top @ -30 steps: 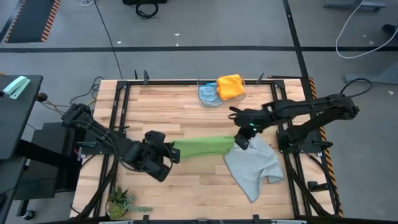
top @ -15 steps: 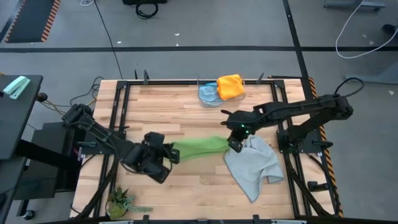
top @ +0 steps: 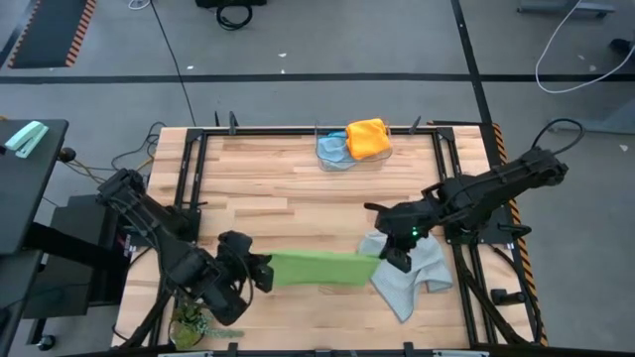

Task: Fold microfiber towels
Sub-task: Fold the green microfiber cloth

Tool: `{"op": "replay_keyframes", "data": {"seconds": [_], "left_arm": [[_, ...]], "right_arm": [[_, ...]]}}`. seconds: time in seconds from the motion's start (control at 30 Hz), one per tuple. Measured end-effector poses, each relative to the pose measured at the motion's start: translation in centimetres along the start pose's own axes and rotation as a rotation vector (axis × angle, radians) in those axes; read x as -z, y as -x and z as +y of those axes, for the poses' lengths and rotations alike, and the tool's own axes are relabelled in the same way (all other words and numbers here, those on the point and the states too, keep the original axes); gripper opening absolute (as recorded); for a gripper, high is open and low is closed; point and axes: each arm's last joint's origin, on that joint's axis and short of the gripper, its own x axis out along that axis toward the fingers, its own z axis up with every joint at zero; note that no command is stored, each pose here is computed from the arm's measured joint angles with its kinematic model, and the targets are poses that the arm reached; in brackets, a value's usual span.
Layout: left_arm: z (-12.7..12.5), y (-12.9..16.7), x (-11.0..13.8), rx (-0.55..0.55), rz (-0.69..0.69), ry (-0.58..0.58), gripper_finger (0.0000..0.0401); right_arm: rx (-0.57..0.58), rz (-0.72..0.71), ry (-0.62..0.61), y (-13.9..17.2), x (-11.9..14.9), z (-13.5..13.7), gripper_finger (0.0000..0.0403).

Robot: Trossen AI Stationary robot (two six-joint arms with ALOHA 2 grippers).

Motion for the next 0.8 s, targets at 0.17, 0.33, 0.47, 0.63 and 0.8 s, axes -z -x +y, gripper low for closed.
{"op": "replay_keyframes", "data": {"seconds": [0.17, 0.33, 0.47, 0.63, 0.8], "left_arm": [[1.4, -1.4, 1.4, -0.202, 0.048, -0.003, 0.0004], [1.9, -2.3, 1.4, -0.284, 0.019, -0.001, 0.0004], [2.0, -3.9, 0.4, -0.365, 0.004, -0.035, 0.0004], [2.2, -7.5, -1.1, -0.517, 0.024, -0.101, 0.0004], [2.7, -11.1, -2.6, -0.641, 0.080, -0.187, 0.0004]], "right_arm": [[0.071, 0.005, -0.016, -1.2, -1.7, -1.8, 0.0000], [0.147, 0.002, -0.039, -2.2, -4.5, -4.9, 0.0000], [0.196, 0.045, -0.062, -3.7, -6.7, -8.0, 0.0000], [0.249, 0.100, -0.076, -6.4, -8.9, -11.7, 0.0000], [0.265, 0.085, -0.082, -8.2, -10.3, -13.7, 0.0000]]}}
